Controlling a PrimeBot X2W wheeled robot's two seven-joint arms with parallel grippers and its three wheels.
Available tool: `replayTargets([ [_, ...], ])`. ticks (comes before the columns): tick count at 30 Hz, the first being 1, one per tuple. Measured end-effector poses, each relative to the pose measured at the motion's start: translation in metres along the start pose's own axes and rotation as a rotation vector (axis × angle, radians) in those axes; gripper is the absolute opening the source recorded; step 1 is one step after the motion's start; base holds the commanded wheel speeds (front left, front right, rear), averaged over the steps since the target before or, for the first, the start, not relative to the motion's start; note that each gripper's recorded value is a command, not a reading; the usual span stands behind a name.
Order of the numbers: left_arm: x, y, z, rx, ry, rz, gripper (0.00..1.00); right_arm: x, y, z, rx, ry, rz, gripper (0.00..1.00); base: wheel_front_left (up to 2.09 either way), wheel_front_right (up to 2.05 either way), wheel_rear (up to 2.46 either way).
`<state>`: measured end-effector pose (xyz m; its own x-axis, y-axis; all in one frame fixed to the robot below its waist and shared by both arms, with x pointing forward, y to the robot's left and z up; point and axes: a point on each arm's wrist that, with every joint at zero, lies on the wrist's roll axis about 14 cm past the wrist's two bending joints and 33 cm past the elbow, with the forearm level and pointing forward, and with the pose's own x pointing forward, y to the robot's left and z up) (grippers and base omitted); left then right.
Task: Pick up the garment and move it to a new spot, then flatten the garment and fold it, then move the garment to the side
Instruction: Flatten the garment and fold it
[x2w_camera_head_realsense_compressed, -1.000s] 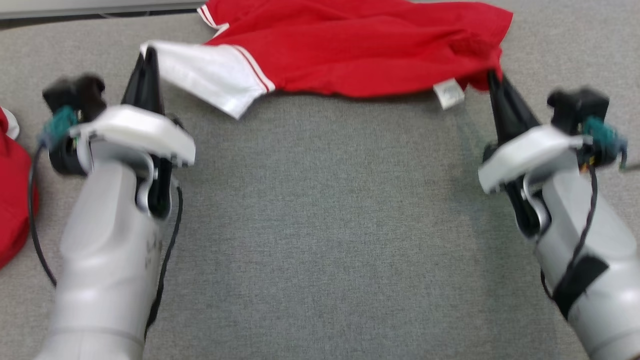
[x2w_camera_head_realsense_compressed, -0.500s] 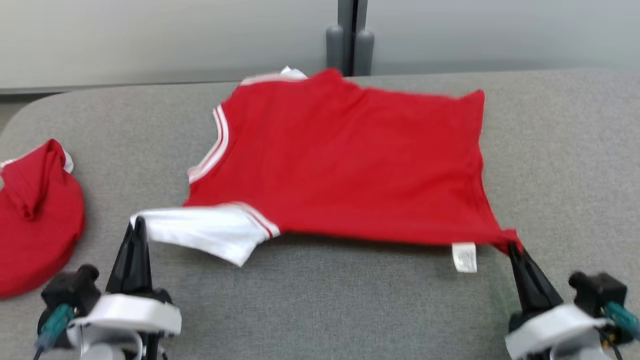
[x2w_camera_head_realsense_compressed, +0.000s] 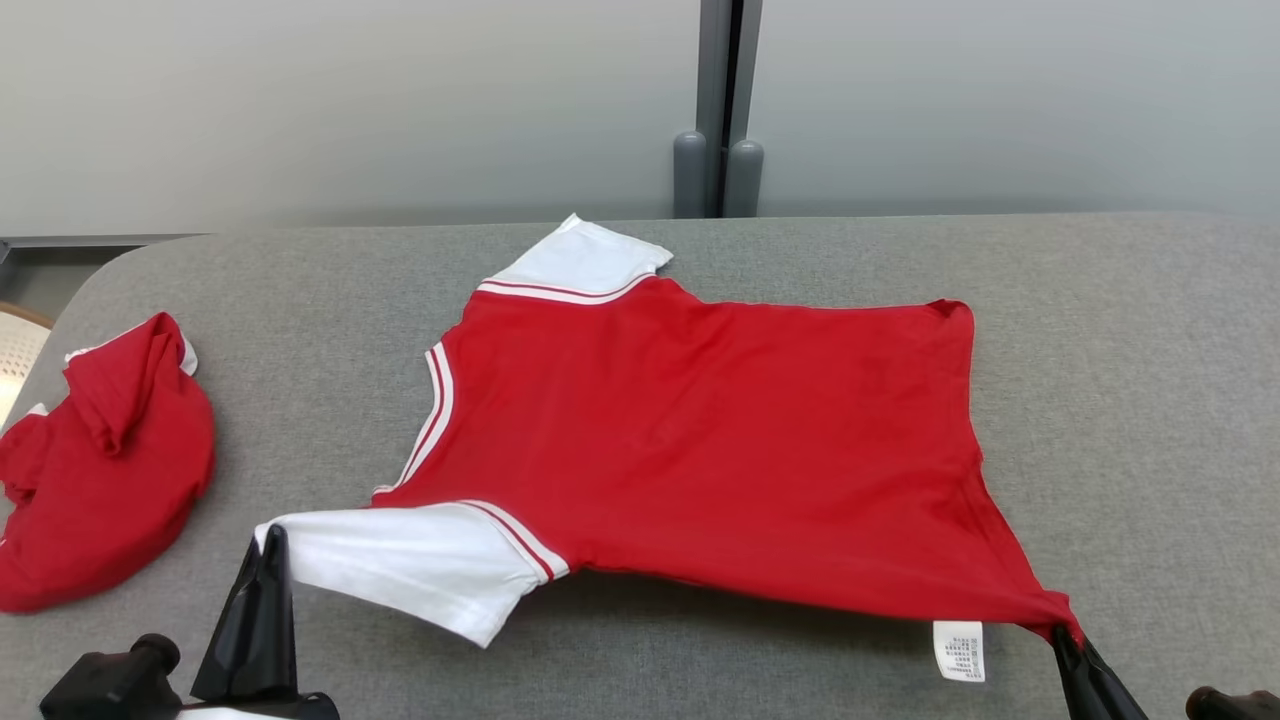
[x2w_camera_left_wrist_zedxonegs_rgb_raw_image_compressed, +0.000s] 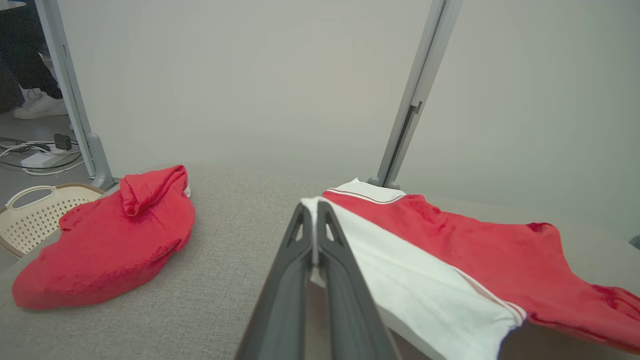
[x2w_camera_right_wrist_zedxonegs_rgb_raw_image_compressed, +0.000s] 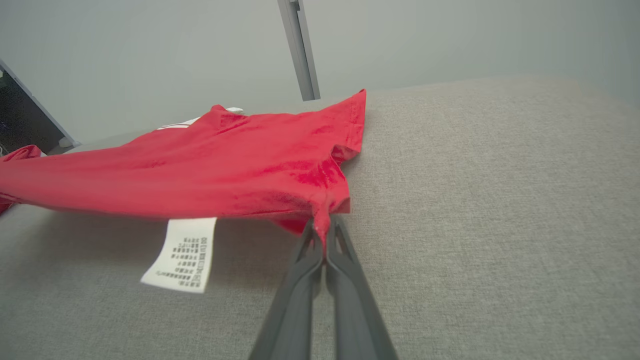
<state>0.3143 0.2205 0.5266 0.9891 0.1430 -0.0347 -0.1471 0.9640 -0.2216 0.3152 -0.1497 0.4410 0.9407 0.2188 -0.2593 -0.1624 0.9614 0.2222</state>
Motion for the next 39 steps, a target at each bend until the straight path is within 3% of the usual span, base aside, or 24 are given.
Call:
replayTargets([
  [7,0.012,-0.018,-0.018,-0.006,0.105,-0.074,0.00,-0.001,-0.002,-0.006,0.017,0.075,-0.020,0.00,0.00,0.00,0.00],
  [14,0.073,-0.035,-0.051,-0.029,0.237,-0.161,0.00,0.043,-0.008,-0.004,-0.011,0.144,0.002,0.00,0.00,0.00,0.00],
  [23,0.124,-0.036,-0.090,-0.051,0.324,-0.160,0.00,0.090,-0.018,-0.003,-0.031,0.143,0.025,0.00,0.00,0.00,0.00],
  [24,0.124,-0.036,-0.090,-0.051,0.324,-0.160,0.22,0.090,-0.018,-0.003,-0.031,0.143,0.025,0.16,0.00,0.00,0.00],
  [25,0.128,-0.035,-0.099,-0.050,0.342,-0.159,0.84,0.100,-0.015,0.003,-0.031,0.111,0.038,0.44,0.00,0.00,0.00],
  [26,0.130,-0.035,-0.100,-0.053,0.332,-0.159,1.00,0.102,-0.017,0.001,-0.033,0.109,0.037,0.72,0.00,0.00,0.00],
  [27,0.133,-0.036,-0.099,-0.057,0.312,-0.160,1.00,0.103,-0.018,0.000,-0.032,0.103,0.034,1.00,0.00,0.00,0.00],
  [30,0.136,-0.035,-0.090,-0.027,0.226,-0.167,1.00,0.106,-0.020,0.005,-0.041,0.051,0.032,1.00,0.00,0.00,0.00],
  [39,0.118,-0.026,-0.059,0.084,0.009,-0.119,1.00,0.092,-0.018,0.067,-0.169,-0.241,0.021,1.00,0.00,0.00,0.00],
])
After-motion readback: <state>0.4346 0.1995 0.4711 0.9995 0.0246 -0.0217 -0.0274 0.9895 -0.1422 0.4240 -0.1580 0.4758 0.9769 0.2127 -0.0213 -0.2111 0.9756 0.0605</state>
